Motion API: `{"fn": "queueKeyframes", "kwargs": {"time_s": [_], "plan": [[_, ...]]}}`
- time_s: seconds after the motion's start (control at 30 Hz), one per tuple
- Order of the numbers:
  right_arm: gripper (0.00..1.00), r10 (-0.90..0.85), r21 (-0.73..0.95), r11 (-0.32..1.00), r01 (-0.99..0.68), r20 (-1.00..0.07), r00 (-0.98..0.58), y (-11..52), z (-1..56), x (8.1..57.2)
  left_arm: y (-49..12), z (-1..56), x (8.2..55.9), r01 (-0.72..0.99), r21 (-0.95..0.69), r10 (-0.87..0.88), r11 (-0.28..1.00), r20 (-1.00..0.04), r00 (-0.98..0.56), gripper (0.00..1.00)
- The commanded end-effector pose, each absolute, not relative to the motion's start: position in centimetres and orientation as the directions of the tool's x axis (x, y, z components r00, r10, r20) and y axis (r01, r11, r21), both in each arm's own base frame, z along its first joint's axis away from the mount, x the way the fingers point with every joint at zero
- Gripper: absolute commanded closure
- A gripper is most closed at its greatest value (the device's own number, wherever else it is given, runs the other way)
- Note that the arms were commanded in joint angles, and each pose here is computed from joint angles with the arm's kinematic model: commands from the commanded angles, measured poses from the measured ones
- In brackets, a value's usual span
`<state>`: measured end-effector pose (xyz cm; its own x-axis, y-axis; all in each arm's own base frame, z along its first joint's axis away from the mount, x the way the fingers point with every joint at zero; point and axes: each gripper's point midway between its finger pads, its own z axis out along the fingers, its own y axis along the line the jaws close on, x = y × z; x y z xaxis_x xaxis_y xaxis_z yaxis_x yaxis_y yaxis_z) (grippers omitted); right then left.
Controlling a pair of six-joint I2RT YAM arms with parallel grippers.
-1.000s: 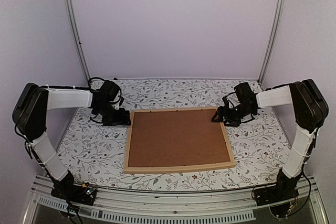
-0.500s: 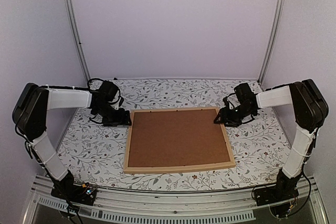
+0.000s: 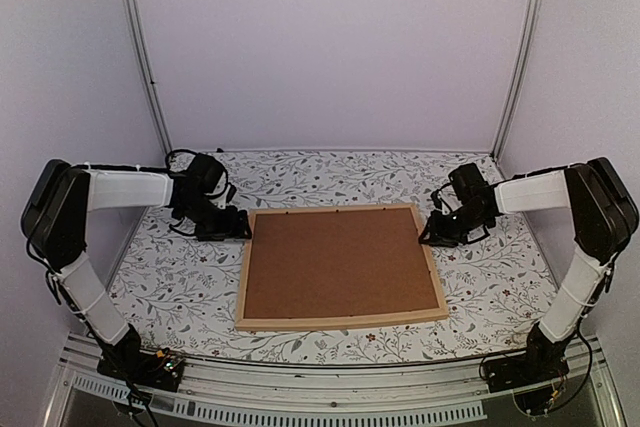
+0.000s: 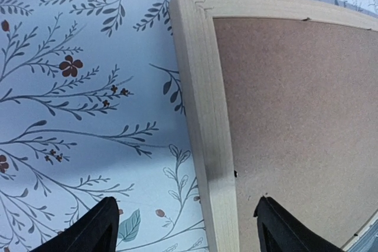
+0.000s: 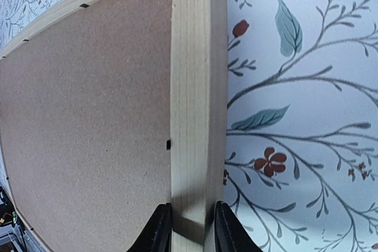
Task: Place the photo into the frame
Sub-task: Position the photo frame at the center of the board.
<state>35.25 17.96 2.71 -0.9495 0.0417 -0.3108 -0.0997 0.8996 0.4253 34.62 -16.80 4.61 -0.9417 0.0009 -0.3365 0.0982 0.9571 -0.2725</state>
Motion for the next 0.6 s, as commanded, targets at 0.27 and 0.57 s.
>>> {"fn": "queueKeyframes", "kwargs": {"time_s": [0.27,0.57], "plan": [[0.80,0.089,0.367,0.930,-0.020,-0.278,-0.957,15.9,2.8,30.6,-15.9,5.6,35.1,0.108,-0.222,0.027,0.969,-0.342,-0.939,0.17],[0.71,0.097,0.377,0.926,-0.028,-0.308,-0.946,16.0,3.9,30.8,-16.6,5.5,35.9,0.131,-0.217,0.057,0.967,-0.317,-0.947,0.17]]}}
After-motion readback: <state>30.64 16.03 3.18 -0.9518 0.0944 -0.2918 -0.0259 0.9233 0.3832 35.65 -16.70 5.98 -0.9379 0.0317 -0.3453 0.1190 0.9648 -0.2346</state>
